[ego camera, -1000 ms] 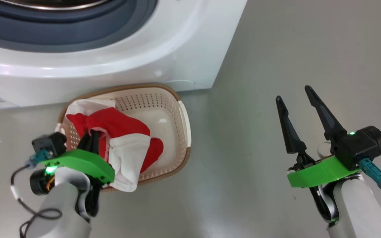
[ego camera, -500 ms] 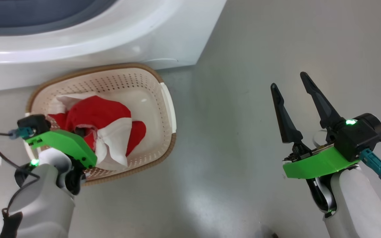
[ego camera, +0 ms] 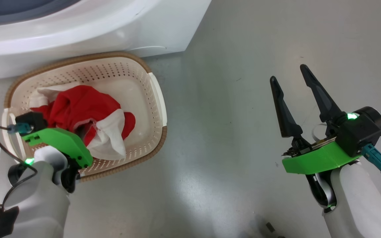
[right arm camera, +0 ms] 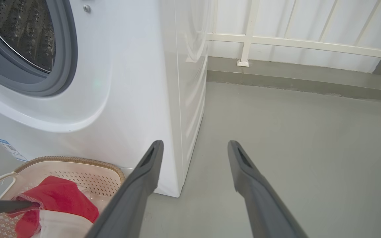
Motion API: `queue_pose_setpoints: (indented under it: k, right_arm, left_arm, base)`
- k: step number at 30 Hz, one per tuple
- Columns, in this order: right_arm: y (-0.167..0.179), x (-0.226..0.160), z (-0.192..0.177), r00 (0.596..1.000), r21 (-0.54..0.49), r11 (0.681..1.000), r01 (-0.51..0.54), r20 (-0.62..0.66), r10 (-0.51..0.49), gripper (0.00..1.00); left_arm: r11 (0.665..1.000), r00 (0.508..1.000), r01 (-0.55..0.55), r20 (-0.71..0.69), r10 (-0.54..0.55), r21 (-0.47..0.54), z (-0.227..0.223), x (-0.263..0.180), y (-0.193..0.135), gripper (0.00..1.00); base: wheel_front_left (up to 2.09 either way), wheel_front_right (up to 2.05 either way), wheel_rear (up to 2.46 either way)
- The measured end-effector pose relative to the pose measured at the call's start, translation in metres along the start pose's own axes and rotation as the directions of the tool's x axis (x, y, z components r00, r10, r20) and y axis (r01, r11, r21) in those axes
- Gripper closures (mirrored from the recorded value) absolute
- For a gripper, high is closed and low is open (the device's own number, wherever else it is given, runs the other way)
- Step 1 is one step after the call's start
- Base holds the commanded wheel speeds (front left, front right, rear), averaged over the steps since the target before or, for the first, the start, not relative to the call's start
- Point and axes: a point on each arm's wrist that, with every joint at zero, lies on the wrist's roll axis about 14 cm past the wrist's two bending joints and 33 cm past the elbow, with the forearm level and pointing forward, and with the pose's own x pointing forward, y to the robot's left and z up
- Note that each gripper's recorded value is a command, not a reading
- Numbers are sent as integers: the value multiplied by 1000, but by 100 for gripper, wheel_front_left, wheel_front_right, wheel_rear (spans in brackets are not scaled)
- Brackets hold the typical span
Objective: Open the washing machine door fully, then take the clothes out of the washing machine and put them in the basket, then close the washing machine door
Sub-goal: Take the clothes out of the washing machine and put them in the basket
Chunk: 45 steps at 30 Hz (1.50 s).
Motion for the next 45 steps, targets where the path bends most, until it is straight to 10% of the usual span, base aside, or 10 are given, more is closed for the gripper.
queue_pose_setpoints:
  k: [23, 45]
  right_arm:
    - [14, 0, 41, 995, 5, 1000, -31, 99, 30, 0]
    - [26, -32, 94, 976, -13, 999, -46, 210, 48, 0]
  left_arm:
    - [989, 909, 121, 391, -143, 81, 79, -61, -39, 0]
    - [982, 517, 83, 836, -186, 167, 151, -241, -47, 0]
  base:
    - [0, 0, 0]
    - [0, 0, 0]
